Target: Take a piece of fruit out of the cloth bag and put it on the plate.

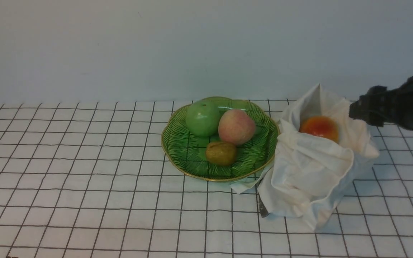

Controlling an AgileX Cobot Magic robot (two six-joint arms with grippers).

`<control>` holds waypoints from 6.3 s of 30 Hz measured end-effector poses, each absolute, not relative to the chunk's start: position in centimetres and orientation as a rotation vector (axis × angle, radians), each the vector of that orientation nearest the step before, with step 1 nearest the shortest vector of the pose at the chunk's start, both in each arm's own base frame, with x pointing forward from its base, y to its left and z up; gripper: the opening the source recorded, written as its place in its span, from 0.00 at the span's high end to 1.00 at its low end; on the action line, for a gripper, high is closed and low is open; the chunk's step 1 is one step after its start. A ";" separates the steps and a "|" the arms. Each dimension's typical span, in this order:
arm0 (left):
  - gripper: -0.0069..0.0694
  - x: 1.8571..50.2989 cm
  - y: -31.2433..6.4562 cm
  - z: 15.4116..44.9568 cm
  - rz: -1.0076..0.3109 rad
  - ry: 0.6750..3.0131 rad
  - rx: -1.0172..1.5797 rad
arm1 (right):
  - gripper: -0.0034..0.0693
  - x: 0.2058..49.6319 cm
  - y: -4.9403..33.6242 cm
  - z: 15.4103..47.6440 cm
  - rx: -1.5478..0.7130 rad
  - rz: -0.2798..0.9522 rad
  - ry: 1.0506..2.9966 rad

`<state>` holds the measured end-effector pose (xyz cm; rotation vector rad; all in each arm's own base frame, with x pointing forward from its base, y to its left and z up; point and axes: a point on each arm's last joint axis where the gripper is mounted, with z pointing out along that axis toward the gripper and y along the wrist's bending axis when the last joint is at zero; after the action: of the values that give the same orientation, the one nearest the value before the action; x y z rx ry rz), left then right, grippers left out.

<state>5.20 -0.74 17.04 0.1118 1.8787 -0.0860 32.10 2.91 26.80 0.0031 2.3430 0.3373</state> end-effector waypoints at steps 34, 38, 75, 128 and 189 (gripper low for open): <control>0.92 5.2 -0.7 17.0 -0.086 1.879 0.112 | 0.19 42.9 3.6 16.3 0.122 0.434 2.507; 0.92 5.2 -0.7 17.0 -0.086 1.879 0.112 | 0.19 43.0 3.7 16.8 0.058 0.431 2.514; 0.92 5.2 -0.7 17.0 -0.086 1.879 0.112 | 0.19 42.1 13.5 26.4 -0.590 0.561 2.326; 0.92 5.2 -0.7 17.0 -0.086 1.879 0.112 | 0.97 12.1 3.6 32.8 -0.227 0.262 1.956; 0.92 5.2 -0.7 17.0 -0.086 1.879 0.112 | 0.97 5.5 0.4 18.1 -0.106 0.031 1.758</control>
<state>5.20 -0.74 17.04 0.1118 1.8787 -0.0860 5.52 0.43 18.10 -0.1058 1.7583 0.0308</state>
